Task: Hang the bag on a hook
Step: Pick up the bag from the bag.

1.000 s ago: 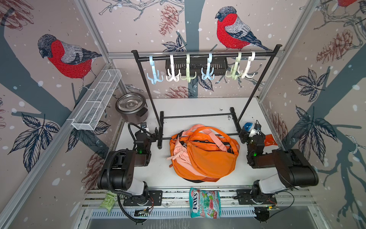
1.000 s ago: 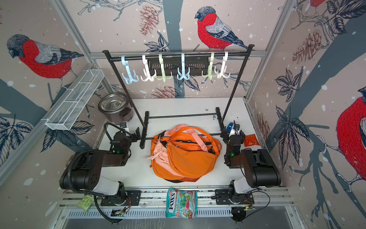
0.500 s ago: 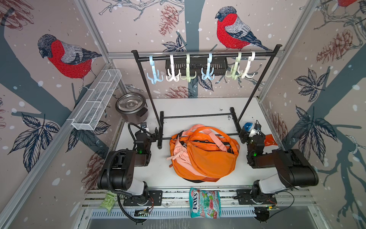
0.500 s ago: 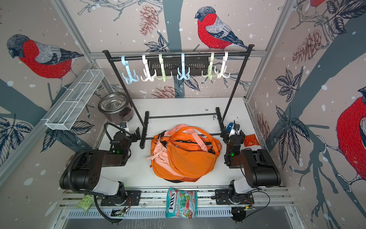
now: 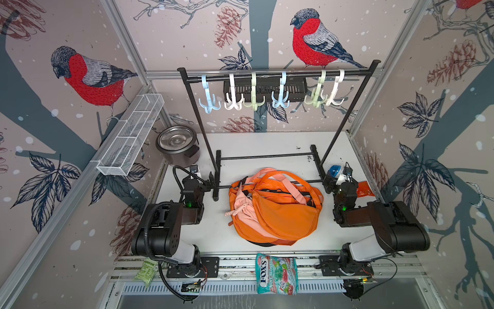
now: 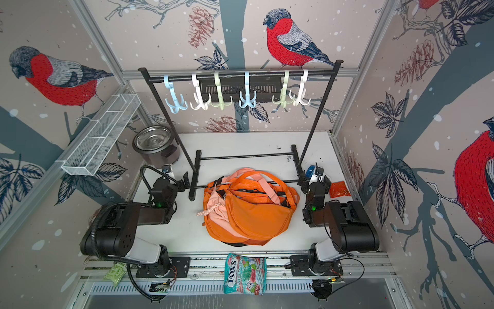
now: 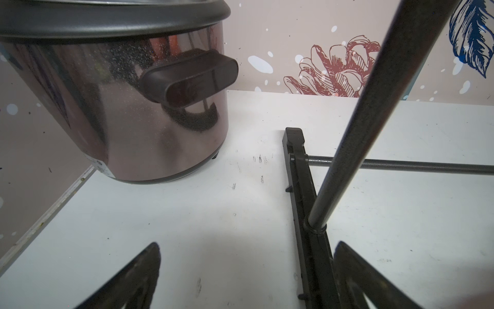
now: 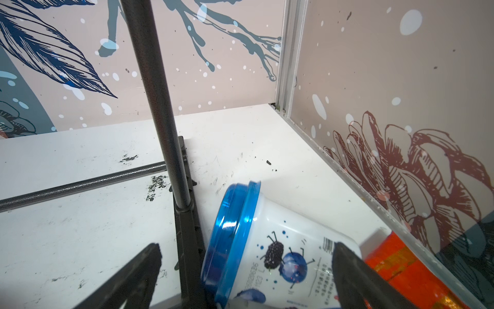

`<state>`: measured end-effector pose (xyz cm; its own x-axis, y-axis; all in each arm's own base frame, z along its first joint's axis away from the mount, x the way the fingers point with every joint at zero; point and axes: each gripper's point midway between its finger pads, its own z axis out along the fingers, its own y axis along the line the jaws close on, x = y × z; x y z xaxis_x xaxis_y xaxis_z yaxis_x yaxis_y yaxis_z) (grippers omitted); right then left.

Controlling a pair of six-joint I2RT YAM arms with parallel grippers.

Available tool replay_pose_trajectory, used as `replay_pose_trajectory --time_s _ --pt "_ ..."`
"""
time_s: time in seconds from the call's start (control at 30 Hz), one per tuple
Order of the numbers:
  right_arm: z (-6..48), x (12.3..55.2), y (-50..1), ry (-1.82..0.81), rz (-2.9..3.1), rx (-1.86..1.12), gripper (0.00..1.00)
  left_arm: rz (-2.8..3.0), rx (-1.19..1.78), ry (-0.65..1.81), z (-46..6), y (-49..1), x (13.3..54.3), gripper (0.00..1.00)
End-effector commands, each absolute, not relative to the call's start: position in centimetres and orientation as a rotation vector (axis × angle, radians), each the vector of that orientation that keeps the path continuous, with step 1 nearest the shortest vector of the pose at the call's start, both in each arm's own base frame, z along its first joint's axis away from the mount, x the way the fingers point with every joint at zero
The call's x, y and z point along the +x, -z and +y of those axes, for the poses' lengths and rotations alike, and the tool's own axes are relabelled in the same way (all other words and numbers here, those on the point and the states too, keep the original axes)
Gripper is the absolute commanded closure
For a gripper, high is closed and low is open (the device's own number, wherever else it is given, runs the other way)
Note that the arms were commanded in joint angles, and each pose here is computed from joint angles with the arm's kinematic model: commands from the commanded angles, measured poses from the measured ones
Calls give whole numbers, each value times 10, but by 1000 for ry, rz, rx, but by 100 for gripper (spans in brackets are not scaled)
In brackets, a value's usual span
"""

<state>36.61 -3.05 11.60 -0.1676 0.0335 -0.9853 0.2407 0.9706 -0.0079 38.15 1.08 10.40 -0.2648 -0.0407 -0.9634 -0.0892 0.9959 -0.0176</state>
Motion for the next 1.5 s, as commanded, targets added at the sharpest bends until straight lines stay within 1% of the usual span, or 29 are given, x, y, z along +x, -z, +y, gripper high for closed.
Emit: replay_pose_trajectory --time_s 0.0,0.07,0.13,0.2,0.37,0.4,0.43,0.5,0.53,0.57,0.6,0.63,0.73,0.83,0.93,1.03,1.1,1.2,1.27,1.37,1.47 --pt "-29 370 -127 176 1691 197 1 1787 -81 -25 10 -118 388 1" --pt "-32 368 -130 189 1679 213 1 1767 -96 -49 14 -123 384 2" --pt "-35 359 -151 255 1610 243 1 1722 -47 -53 9 -144 386 6" --pt "-20 357 -177 266 1600 191 1 1777 -94 -84 12 -149 387 8" --pt "12 352 -213 182 1594 98 1 1821 -158 -150 8 -153 387 7" --pt "20 350 -218 126 1591 93 1 1829 -163 -161 3 -156 385 7" --pt "21 349 -218 51 1601 148 1 1828 -183 -167 1 -161 383 7" --pt "6 339 -192 -132 1701 481 1 1840 -207 -122 -11 -170 377 7" --pt "13 336 -188 -263 1723 514 1 1837 -234 -79 -17 -177 373 7" --pt "36 335 -194 -402 1737 356 1 1844 -253 -34 -24 -181 368 7" --pt "49 332 -198 -471 1742 278 1 1845 -270 30 -32 -187 363 7" --pt "55 329 -200 -479 1758 273 1 1846 -270 87 -41 -192 359 7" --pt "88 315 -221 -411 1784 123 1 1840 -250 244 -69 -209 342 7" --pt "136 295 -242 -434 1820 -100 1 1843 -206 392 -96 -229 325 7" --pt "187 263 -248 -456 1889 -342 1 1876 -143 503 -115 -241 307 7" --pt "232 223 -239 -476 1942 -576 1 1907 -81 608 -129 -250 291 7" --pt "262 186 -227 -491 1970 -752 1 1950 -67 649 -133 -248 281 7" --pt "291 137 -210 -498 1990 -952 1 1991 -84 701 -134 -245 268 7" --pt "303 114 -198 -507 2010 -1043 1 1983 -89 749 -136 -244 260 7" --pt "311 97 -173 -456 2061 -1134 1 1957 -102 790 -135 -244 253 7" --pt "308 94 -148 -347 2126 -1178 1 1942 -107 796 -133 -248 250 7"
